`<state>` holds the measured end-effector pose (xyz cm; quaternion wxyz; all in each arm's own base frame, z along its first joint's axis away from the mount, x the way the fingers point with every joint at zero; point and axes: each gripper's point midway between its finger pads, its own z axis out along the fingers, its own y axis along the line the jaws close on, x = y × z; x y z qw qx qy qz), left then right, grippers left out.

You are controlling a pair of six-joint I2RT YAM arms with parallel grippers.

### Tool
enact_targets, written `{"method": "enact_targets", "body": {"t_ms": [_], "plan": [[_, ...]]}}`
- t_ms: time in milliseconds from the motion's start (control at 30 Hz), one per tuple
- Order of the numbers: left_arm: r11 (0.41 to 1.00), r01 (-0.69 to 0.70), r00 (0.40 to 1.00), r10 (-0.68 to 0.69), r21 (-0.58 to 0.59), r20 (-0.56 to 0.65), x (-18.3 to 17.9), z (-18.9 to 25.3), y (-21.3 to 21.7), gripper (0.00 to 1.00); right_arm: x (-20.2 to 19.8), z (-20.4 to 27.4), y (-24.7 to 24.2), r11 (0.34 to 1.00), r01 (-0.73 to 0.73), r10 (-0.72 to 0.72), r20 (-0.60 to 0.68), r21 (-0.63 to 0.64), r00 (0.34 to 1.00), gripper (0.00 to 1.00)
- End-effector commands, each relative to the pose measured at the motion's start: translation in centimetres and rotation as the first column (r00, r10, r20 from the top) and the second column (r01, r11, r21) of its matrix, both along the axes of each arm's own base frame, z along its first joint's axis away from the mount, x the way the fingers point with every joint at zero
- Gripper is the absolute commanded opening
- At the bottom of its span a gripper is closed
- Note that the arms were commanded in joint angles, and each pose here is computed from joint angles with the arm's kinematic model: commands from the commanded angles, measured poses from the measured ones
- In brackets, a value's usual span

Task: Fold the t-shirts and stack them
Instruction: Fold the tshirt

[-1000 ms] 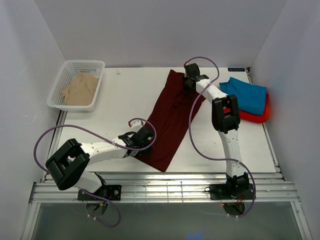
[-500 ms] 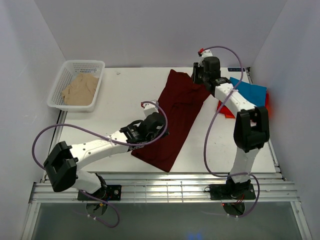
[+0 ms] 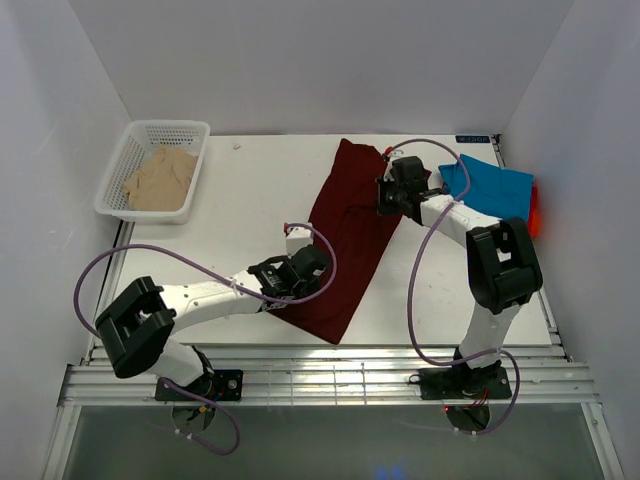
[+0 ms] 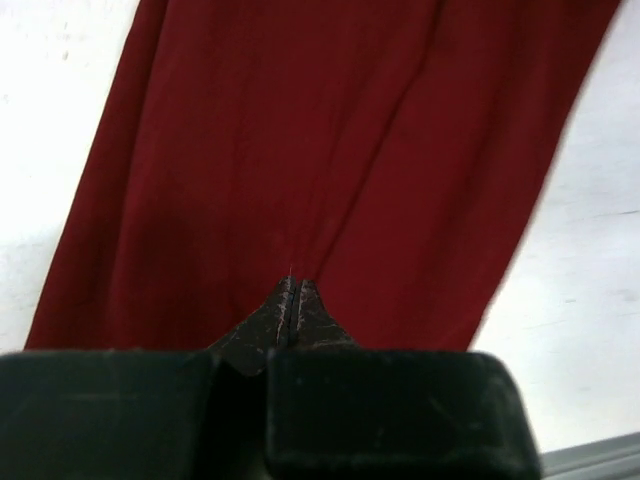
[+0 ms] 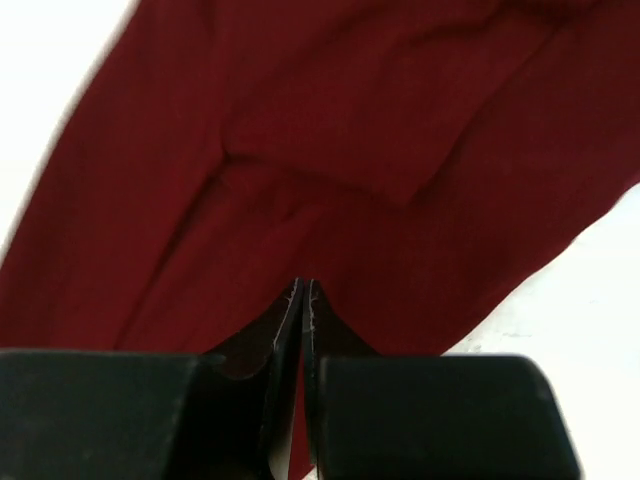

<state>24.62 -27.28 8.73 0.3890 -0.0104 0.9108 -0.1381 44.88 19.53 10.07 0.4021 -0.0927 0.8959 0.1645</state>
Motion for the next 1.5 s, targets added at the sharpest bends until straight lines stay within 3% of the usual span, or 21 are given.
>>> {"method": "enact_targets", "body": {"t_ms": [0,600,1000,1200,1367,1467], "plan": [[1.0,0.016,1.0,-0.016,0.009,0.002,-0.3,-1.0,0.4,0.0,0.1,0.0,1.1,0.999,-0.007,0.006,0.003,0.046,1.0,0.08],[0.998,0.065,0.982,-0.065,-0.003,-0.176,-3.6,-7.7,-1.4,0.0,0.9,-10.5,1.7,0.996,-0.003,-0.021,-0.281,-0.085,0.959,0.08],[0.987,0.147,0.963,-0.158,-0.066,-0.217,-4.5,-8.5,-6.3,0.0,7.8,-9.6,4.2,0.995,-0.001,-0.024,-0.261,-0.097,0.965,0.08],[0.982,0.167,0.978,-0.176,-0.087,-0.111,-2.4,-3.6,-7.9,0.0,6.2,-7.2,3.2,0.995,0.003,-0.027,-0.232,-0.104,0.972,0.11],[0.976,0.181,0.982,-0.173,-0.123,0.077,0.2,5.6,-9.0,0.0,5.7,-2.3,1.4,0.989,0.037,-0.055,-0.121,-0.146,0.991,0.25],[0.986,0.081,0.984,-0.056,-0.143,0.172,1.4,9.8,-6.6,0.0,6.2,0.8,0.7,0.985,0.057,-0.066,-0.055,-0.163,0.996,0.34]]}}
